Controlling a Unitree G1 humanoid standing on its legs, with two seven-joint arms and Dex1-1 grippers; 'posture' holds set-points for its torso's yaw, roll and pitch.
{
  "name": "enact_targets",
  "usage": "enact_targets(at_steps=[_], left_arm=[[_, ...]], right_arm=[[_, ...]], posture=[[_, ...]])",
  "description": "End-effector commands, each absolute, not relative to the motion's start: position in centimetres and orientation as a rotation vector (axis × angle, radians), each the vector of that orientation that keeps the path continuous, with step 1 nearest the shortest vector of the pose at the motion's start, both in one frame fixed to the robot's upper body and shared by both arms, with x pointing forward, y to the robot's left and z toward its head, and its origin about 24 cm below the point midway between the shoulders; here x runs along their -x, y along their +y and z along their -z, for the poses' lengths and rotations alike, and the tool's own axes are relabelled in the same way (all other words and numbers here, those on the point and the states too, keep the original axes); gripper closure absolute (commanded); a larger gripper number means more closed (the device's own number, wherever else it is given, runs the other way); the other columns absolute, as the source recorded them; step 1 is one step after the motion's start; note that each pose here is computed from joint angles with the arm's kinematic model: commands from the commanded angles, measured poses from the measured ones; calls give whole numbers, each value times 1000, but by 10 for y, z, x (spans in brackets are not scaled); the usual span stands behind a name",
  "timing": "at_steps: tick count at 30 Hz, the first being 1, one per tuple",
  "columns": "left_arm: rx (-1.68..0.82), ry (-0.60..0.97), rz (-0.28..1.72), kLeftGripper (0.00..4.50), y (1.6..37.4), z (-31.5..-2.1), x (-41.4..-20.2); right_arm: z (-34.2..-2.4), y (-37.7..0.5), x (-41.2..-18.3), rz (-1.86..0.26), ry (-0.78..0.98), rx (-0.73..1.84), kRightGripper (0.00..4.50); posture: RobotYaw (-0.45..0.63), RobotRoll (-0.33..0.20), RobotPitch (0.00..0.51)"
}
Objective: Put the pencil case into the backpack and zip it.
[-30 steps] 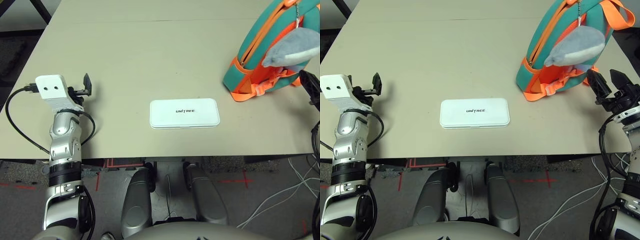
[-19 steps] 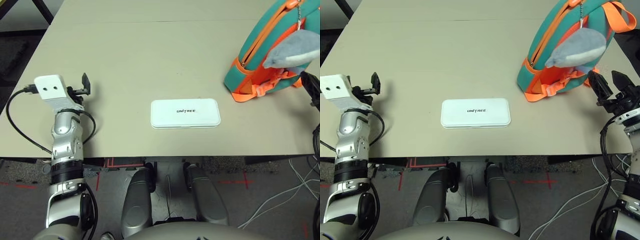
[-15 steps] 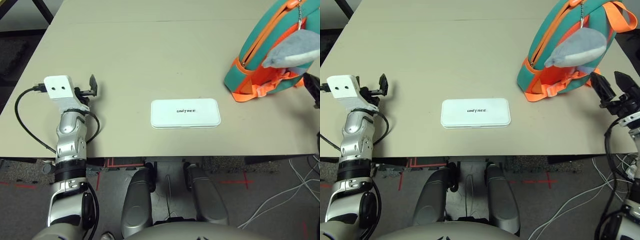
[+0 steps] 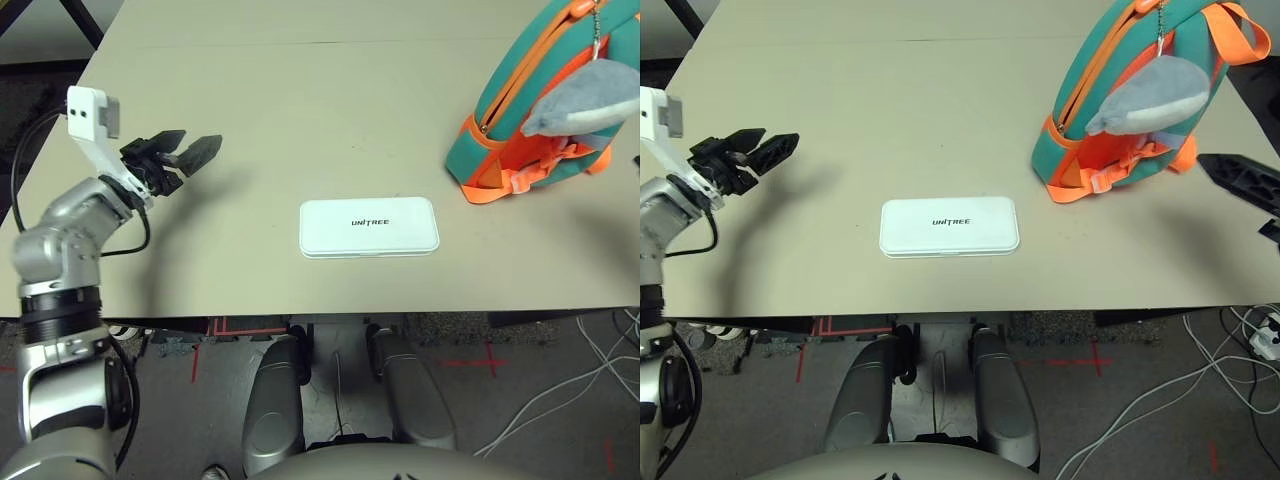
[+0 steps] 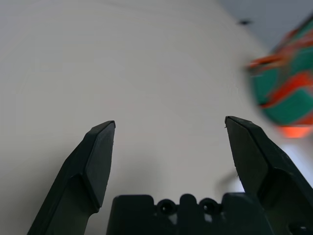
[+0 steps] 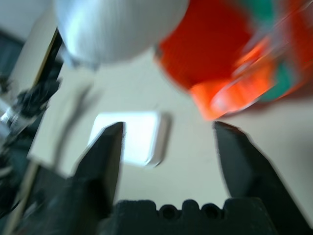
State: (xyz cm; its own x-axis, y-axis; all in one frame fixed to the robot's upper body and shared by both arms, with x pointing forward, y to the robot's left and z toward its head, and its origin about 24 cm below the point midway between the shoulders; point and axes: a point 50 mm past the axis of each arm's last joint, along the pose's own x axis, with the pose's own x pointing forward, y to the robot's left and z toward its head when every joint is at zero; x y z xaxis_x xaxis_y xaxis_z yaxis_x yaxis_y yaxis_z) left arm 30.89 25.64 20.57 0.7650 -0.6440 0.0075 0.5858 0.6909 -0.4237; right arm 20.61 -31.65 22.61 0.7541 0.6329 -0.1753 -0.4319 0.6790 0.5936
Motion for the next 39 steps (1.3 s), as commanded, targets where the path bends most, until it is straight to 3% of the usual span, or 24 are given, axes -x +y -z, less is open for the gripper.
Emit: enact_targets(at_steps=[1, 7, 16, 20, 39], left_arm=[[623, 310, 796, 0, 244, -183, -310], [777, 518, 929, 0, 219, -161, -305], [766, 891, 1007, 0, 201, -133, -285], [742, 989, 1018, 0, 198, -125, -280], [744, 1031, 1063, 0, 178, -107, -284]], right_arm=[[-200, -296, -220, -645, 554, -584, 2176], [-180, -271, -242, -645, 650, -551, 4476], [-155, -241, -257, -624, 777, -410, 4476], [-150, -230, -262, -628, 793, -364, 4476], [-139, -180, -273, -740, 769, -299, 4476]], posture=[[-67, 0, 271], [-51, 0, 275], [-55, 0, 293], [-71, 0, 296], [-81, 0, 291]])
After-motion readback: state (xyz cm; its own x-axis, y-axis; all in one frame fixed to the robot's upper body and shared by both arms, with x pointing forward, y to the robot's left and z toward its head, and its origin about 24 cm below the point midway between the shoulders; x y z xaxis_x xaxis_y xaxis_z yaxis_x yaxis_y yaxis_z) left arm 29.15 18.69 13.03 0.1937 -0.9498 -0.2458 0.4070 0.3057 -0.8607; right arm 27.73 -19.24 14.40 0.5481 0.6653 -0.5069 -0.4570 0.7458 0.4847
